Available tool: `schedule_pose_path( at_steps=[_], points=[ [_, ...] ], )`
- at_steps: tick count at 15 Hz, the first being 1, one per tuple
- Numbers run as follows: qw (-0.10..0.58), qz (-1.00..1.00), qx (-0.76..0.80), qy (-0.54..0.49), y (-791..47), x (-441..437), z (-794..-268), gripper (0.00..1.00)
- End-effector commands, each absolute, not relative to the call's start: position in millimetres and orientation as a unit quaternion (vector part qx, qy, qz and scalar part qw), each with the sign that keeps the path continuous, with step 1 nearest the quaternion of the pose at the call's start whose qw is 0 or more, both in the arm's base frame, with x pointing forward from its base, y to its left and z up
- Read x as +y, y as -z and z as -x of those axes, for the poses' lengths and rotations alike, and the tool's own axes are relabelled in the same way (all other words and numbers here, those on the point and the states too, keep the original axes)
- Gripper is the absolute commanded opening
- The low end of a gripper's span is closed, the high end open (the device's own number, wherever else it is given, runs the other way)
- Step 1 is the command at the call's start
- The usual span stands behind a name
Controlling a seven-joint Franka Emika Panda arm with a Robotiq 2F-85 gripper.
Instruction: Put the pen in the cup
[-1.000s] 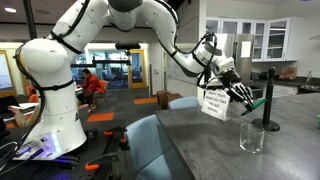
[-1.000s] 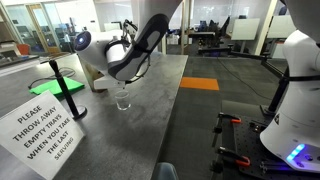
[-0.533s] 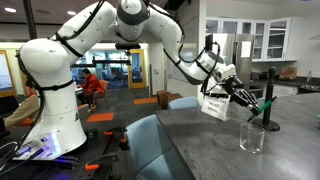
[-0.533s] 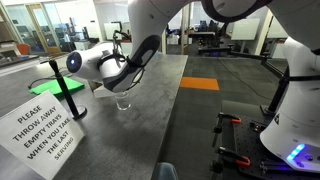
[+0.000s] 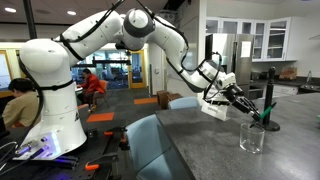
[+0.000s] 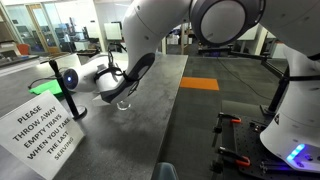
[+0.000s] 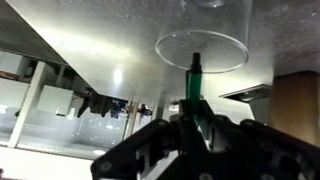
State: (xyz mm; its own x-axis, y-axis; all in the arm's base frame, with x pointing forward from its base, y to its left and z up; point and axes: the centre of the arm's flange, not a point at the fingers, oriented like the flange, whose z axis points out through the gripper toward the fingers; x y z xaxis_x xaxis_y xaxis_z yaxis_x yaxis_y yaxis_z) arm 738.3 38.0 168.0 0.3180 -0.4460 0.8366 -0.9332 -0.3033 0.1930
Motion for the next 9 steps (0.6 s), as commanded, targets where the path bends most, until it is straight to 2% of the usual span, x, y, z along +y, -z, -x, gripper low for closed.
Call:
schedule_pose_path(
  at_steps=[1,2,3,4,7,9],
  points=[
    [0.369,-0.716,-0.475,-0.355,-162,43,-750,0.04],
    [0.372,-0.714,-0.475,-0.356,-160,44,-750,0.04],
    [0.374,-0.713,-0.476,-0.354,-159,45,-749,0.39],
    [0.376,-0.713,-0.474,-0.353,-157,47,-749,0.40],
    [0.367,-0.718,-0.476,-0.351,-164,49,-748,0.62],
    [0.337,-0.746,-0.479,-0.317,-178,50,-746,0.77]
  ],
)
